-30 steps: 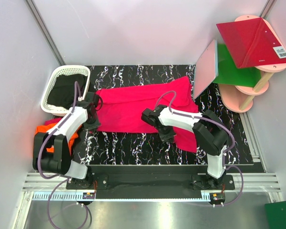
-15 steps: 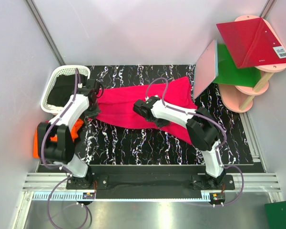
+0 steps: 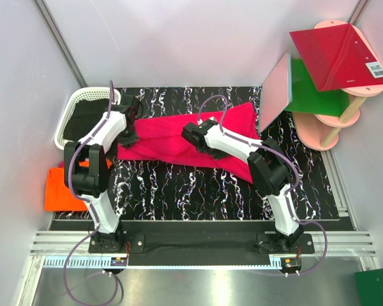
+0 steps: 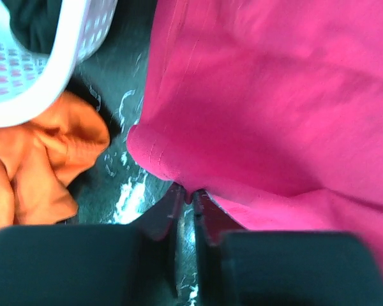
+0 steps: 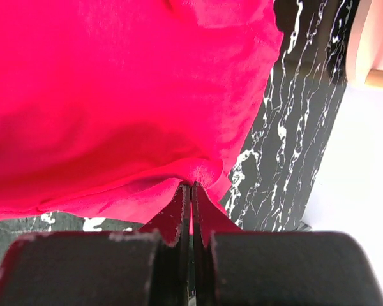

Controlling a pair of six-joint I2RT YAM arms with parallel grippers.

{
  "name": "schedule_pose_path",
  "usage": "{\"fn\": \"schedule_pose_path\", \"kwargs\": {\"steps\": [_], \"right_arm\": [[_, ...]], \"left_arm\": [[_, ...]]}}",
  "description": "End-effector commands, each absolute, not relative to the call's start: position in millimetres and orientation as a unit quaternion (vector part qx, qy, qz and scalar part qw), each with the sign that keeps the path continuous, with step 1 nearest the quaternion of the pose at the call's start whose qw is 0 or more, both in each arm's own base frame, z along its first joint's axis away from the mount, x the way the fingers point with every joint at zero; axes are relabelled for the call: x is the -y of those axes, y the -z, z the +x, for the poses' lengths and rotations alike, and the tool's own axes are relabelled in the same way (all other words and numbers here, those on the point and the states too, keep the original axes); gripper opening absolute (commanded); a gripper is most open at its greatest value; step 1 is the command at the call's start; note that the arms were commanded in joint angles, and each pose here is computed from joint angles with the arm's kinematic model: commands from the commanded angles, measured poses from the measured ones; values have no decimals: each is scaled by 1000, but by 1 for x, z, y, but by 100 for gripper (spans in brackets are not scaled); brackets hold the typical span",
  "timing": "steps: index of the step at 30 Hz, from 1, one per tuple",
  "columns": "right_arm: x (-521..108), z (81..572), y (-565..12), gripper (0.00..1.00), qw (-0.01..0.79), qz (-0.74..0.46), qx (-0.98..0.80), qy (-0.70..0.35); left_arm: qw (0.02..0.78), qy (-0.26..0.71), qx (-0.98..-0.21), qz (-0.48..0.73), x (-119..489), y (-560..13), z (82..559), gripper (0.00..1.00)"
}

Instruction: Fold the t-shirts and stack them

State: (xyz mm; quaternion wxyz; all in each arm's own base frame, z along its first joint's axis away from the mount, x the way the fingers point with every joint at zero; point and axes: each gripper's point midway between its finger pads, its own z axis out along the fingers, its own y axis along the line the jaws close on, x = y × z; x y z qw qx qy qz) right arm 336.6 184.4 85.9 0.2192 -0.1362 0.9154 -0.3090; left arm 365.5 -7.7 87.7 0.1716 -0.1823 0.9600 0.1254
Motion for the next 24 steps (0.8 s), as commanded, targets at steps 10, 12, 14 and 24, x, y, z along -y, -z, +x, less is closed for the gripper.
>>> {"fn": "schedule_pose_path", "kwargs": {"steps": [10,12,14,24], "right_arm": [[-189,369,-105,0,258,-144,-897,329],[-188,374,-109,0,265,-144,-893,333],[-186,378,-111,0,269,-144,-890,338],[-189,422,-126,0,301,-160,-860,379]], "left_arm": [[174,-132,-959,-183,-4,-84,400,99],[183,-119,-958,-188,-1,-93,396,99],[185,-103,-958,-192,4,-95,392,99],[150,-101,-967,-179,10,-69,380,98]]}}
